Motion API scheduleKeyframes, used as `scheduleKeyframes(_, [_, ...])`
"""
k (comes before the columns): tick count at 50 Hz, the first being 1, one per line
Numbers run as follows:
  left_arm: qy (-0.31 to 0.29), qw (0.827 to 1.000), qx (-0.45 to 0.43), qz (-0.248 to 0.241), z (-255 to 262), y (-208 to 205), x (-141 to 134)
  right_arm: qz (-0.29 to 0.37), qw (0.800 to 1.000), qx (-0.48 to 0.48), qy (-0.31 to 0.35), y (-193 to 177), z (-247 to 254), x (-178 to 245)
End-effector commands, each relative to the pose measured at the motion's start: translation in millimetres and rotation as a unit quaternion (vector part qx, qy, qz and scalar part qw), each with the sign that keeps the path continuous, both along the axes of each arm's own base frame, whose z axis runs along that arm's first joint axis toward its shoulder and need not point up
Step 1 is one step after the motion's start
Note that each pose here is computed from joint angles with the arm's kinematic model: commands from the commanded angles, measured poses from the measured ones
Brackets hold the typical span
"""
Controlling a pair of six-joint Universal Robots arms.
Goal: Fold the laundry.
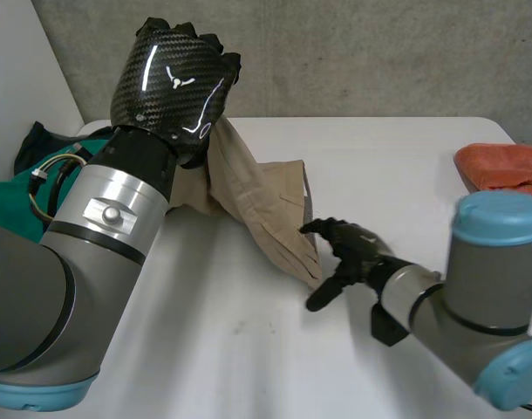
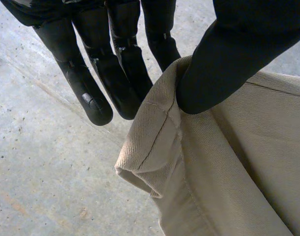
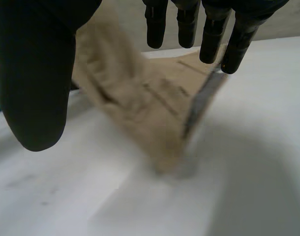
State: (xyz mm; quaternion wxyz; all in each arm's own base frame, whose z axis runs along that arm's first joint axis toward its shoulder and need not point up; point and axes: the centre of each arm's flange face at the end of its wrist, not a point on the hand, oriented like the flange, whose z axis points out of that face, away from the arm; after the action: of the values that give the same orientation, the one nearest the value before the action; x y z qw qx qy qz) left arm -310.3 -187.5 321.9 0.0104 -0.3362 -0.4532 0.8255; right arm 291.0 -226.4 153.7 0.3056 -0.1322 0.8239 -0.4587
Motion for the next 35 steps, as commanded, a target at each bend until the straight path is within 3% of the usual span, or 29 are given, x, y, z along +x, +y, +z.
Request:
scheduleKeyframes(1, [0.0,1.0,0.0,0.001,0.6,-0.4,0.5,0.025,1.0,-0.01,-0.013,3.9,-11.5,30.1])
scheduleKeyframes(7, [0.0,1.0,0.0,0.002,0.5,0.4,1.7,-0.038,0.999,-0.026,0.012,-15.0,-27.1,26.1])
scheduleKeyframes(12, [-0.011,1.0,0.014,0.003,-7.4,3.2,4.5,-0.088,0.991,-0.096,0.029,-33.1,-12.9,12.0])
scheduleKeyframes(16, [-0.049,0.997,0.065,0.005,-31.2,10.0,11.7,-0.057,0.968,-0.218,0.112,-38.7,33.3,-9.1])
scheduleKeyframes(19, [-0.075,0.992,0.099,0.007,-45.3,15.6,16.7,-0.044,0.931,-0.303,0.199,-48.3,61.3,-35.7])
scheduleKeyframes(20, [-0.09,0.988,0.123,0.009,-53.6,19.8,21.0,-0.027,0.91,-0.335,0.244,-46.5,71.6,-43.6])
scheduleKeyframes(25, [-0.138,0.97,0.2,0.027,-78.4,34.0,34.7,0.04,0.862,-0.373,0.342,-17.1,104.1,-54.7])
scheduleKeyframes(28, [-0.165,0.952,0.254,0.037,-95.0,42.0,43.4,0.069,0.853,-0.363,0.368,-0.8,115.3,-60.8])
scheduleKeyframes(35, [-0.195,0.915,0.353,0.038,-126.6,48.8,49.7,0.106,0.86,-0.316,0.386,22.1,113.2,-65.6])
